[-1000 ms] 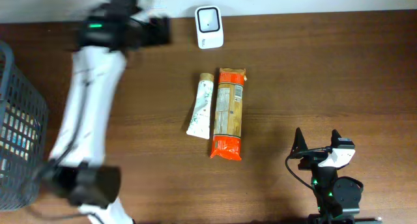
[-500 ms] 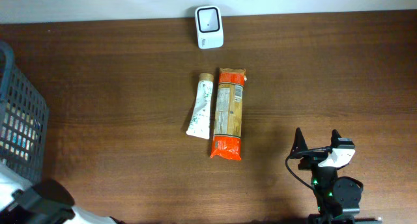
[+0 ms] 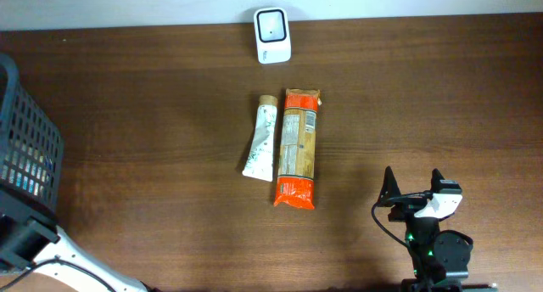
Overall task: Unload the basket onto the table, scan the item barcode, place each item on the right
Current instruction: 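Grasp the white printed pouch in the basket and place it on table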
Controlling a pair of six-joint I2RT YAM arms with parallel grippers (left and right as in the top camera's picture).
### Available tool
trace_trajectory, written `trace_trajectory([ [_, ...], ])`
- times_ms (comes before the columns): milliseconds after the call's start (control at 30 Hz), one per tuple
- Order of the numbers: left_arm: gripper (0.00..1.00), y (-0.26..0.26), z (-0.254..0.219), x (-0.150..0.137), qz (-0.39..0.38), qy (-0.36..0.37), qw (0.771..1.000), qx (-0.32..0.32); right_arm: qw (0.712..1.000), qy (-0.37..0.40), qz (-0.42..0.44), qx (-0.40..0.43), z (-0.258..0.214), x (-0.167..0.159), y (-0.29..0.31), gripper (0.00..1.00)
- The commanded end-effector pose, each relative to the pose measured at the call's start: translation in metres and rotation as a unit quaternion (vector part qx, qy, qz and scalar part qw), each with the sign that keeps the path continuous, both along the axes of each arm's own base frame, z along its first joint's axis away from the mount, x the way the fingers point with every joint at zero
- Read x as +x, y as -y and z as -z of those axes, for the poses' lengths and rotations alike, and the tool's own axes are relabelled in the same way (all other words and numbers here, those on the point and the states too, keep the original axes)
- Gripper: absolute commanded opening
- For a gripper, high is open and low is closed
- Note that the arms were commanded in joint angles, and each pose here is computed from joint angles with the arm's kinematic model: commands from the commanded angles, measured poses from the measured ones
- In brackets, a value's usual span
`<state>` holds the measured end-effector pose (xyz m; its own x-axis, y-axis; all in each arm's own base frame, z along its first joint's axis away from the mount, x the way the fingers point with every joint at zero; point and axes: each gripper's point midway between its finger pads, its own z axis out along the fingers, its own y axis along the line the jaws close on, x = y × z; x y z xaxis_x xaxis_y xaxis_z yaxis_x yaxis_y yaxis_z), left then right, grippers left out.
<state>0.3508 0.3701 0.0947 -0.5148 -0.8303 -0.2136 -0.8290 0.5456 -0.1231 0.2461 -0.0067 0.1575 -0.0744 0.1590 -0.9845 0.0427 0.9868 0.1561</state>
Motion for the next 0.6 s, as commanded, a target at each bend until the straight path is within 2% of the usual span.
trace_trajectory([
  [0,0.94,0.005,0.036,0.003,0.024,-0.014,0.999,-0.03,1.0,-0.002,0.005,0.002,0.003,0.0,0.002,0.99],
  [233,0.91,0.006,0.084,0.002,0.031,-0.038,0.997,-0.057,1.0,-0.002,0.005,0.002,0.003,0.0,0.002,0.99],
  [267,0.84,0.007,0.087,0.001,0.034,-0.041,0.997,-0.06,1.0,-0.002,0.005,0.002,0.003,0.0,0.002,0.99],
  [300,0.73,0.007,0.089,0.0,0.038,-0.044,0.996,-0.061,1.0,-0.002,0.005,0.002,0.003,0.0,0.002,0.99],
  [333,0.57,0.008,0.089,0.0,0.04,-0.044,0.996,-0.061,1.0,-0.002,0.005,0.002,0.003,0.0,0.002,0.99],
  [433,0.22,0.009,0.087,-0.002,0.04,-0.047,0.996,-0.064,1.0,-0.002,0.005,0.002,0.003,0.0,0.002,0.99],
  [567,0.07,0.008,0.068,-0.001,0.043,-0.041,0.997,-0.052,1.0,-0.002,0.005,0.002,0.003,0.0,0.002,0.99],
])
